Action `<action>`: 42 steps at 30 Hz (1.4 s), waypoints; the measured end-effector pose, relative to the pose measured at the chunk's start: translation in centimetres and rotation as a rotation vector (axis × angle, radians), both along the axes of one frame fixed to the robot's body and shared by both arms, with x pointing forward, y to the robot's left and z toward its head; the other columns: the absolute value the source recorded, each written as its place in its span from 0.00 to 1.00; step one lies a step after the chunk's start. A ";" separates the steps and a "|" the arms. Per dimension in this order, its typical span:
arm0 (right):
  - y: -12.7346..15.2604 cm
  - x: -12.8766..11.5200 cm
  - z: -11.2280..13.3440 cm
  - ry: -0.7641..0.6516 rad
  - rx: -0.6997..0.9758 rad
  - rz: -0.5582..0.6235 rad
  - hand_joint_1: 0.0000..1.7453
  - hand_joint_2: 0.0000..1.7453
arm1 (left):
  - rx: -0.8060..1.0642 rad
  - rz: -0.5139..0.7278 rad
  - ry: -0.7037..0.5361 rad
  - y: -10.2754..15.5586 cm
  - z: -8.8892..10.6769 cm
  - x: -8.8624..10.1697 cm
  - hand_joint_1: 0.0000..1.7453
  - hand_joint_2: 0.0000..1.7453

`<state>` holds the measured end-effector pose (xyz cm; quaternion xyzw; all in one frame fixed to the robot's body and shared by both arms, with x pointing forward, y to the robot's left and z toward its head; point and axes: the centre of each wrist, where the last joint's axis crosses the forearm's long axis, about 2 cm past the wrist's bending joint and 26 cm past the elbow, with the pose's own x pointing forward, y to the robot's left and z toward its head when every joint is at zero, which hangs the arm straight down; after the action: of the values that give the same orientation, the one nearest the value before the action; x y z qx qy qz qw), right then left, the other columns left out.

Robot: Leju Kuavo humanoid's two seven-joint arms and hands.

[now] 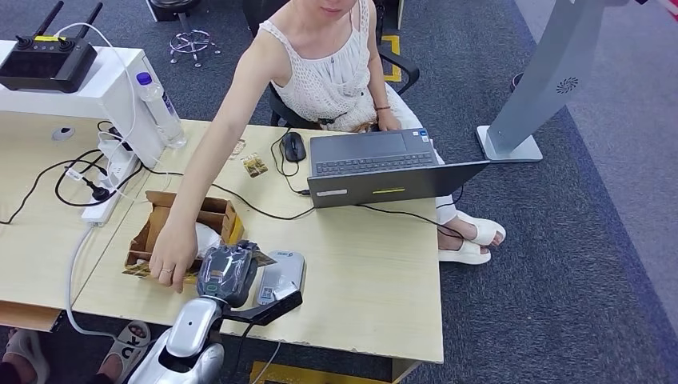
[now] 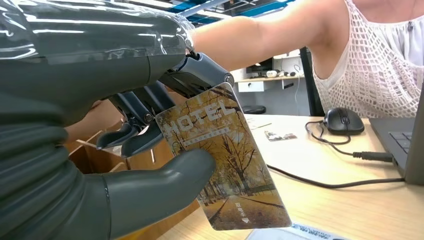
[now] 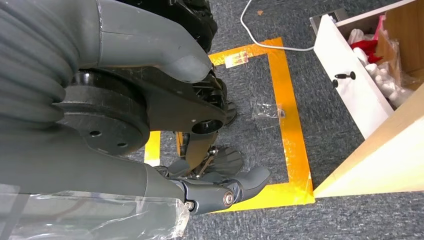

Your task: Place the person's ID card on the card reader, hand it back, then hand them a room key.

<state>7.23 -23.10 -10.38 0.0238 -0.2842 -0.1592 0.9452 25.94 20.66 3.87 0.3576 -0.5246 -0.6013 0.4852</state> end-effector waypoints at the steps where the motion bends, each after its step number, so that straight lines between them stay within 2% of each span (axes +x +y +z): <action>1: 0.0 0.0 0.0 0.000 0.000 0.000 0.00 1.00 | 0.001 0.000 0.003 0.0 -0.1 0.0 1.00 1.00; 24: 0.3 0.0 0.0 0.004 0.008 -0.021 0.00 1.00 | -0.011 -0.083 0.016 -1.0 -0.5 -0.5 1.00 1.00; 35: 0.3 0.0 0.0 0.002 0.008 -0.014 0.00 1.00 | -0.017 -0.067 0.015 -0.9 -0.4 -0.5 1.00 1.00; 37: 0.2 -0.1 0.0 0.003 0.008 -0.017 0.00 1.00 | -0.030 -0.046 -0.030 -0.7 0.1 -0.1 1.00 1.00; 42: 0.2 -0.1 0.0 0.000 0.008 -0.020 0.00 1.00 | -0.073 -0.007 -0.204 0.0 3.1 1.9 1.00 1.00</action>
<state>7.11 -22.93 -10.38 0.0247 -0.2836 -0.1699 0.9434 27.85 20.62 7.01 0.3970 -0.5940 -0.5439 0.4401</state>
